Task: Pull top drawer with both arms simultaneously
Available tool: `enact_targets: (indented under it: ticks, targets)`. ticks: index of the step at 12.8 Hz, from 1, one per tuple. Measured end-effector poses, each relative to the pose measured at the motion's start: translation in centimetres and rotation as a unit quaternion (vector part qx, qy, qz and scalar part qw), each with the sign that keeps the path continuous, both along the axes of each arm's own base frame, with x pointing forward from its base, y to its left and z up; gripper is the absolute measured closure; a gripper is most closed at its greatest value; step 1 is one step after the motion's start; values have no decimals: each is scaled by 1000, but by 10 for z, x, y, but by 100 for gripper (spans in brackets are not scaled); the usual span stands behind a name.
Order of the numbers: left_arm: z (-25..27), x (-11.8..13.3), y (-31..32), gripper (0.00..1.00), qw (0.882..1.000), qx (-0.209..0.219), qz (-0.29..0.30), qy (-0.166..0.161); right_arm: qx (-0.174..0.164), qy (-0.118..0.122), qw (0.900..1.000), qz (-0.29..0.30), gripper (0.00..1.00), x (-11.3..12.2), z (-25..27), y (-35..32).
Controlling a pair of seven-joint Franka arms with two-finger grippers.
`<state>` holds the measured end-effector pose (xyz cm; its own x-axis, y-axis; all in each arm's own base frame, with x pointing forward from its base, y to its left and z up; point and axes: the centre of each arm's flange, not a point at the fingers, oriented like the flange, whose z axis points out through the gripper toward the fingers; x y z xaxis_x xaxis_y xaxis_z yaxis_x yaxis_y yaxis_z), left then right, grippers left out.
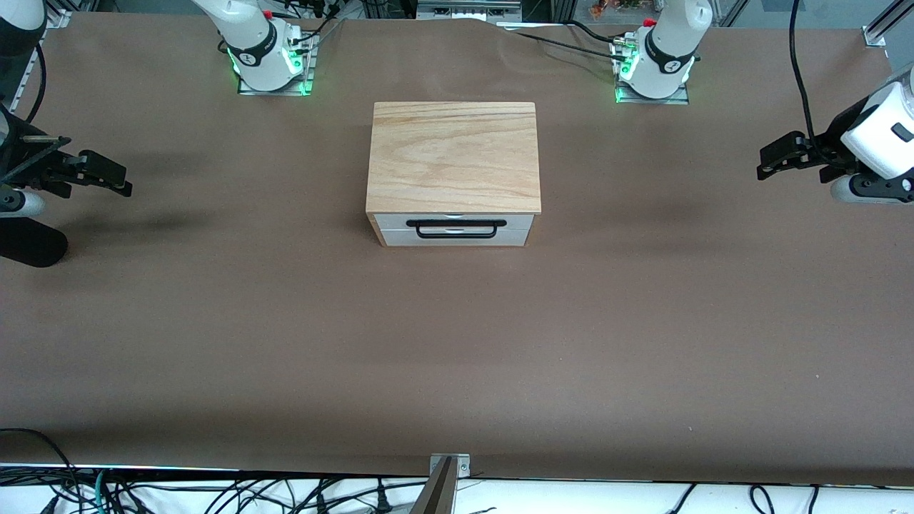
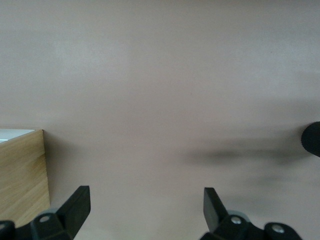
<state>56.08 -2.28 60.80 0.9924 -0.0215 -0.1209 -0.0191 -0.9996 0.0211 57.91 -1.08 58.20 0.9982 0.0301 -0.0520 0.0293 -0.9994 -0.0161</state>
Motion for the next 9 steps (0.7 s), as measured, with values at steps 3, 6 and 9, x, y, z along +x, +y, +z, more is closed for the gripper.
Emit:
enact_targets:
  ticks: [3, 6, 9]
  targets:
    - [0, 0, 0, 0, 1000, 0, 0, 0, 0, 0, 1000, 0, 0, 0, 0, 0]
    - [-1, 0, 1, 0, 1000, 0, 1, 0, 0, 1, 1000, 0, 0, 0, 0, 0]
    - [-1, 1, 0, 0, 1000, 0, 0, 1, 0, 1, 1000, 0, 0, 0, 0, 0]
